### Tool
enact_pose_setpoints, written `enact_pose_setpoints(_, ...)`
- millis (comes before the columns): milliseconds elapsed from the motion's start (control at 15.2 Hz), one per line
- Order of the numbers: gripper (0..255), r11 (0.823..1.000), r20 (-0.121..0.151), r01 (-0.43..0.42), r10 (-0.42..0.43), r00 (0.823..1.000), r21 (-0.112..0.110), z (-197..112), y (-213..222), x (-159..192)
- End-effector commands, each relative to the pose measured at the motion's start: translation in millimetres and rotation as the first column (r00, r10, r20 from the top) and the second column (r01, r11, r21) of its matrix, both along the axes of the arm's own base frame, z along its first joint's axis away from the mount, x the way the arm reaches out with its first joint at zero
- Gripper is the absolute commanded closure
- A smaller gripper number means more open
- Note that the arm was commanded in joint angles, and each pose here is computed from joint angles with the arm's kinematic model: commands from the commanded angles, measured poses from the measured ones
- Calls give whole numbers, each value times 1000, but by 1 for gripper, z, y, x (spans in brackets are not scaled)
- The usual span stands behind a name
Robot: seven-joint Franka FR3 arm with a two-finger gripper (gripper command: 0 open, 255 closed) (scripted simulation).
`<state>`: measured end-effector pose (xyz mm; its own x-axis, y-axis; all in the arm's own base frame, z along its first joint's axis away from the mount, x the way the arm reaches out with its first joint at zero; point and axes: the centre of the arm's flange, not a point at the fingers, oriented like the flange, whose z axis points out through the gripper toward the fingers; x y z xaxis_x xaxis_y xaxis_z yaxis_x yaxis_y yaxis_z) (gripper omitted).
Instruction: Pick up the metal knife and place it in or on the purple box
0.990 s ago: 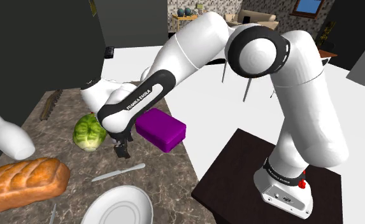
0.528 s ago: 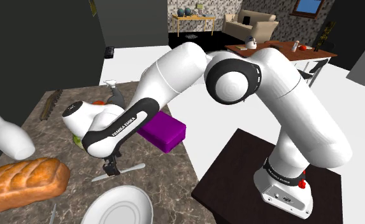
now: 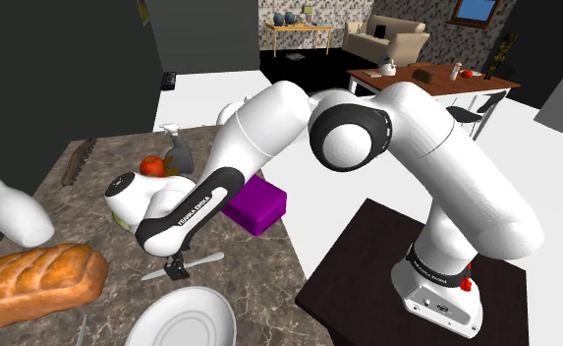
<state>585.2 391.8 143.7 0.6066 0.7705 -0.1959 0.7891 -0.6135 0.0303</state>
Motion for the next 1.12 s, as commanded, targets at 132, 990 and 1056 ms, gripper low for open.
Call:
enact_pose_setpoints(132, 0, 1000, 1, 0, 0, 1000, 0, -4, 0, -1)
enact_pose_setpoints(990, 255, 1000, 0, 0, 0, 1000, 1, -1, 1, -1)
enact_pose_setpoints(1056, 255, 1000, 1, 0, 0, 1000, 0, -4, 0, -1)
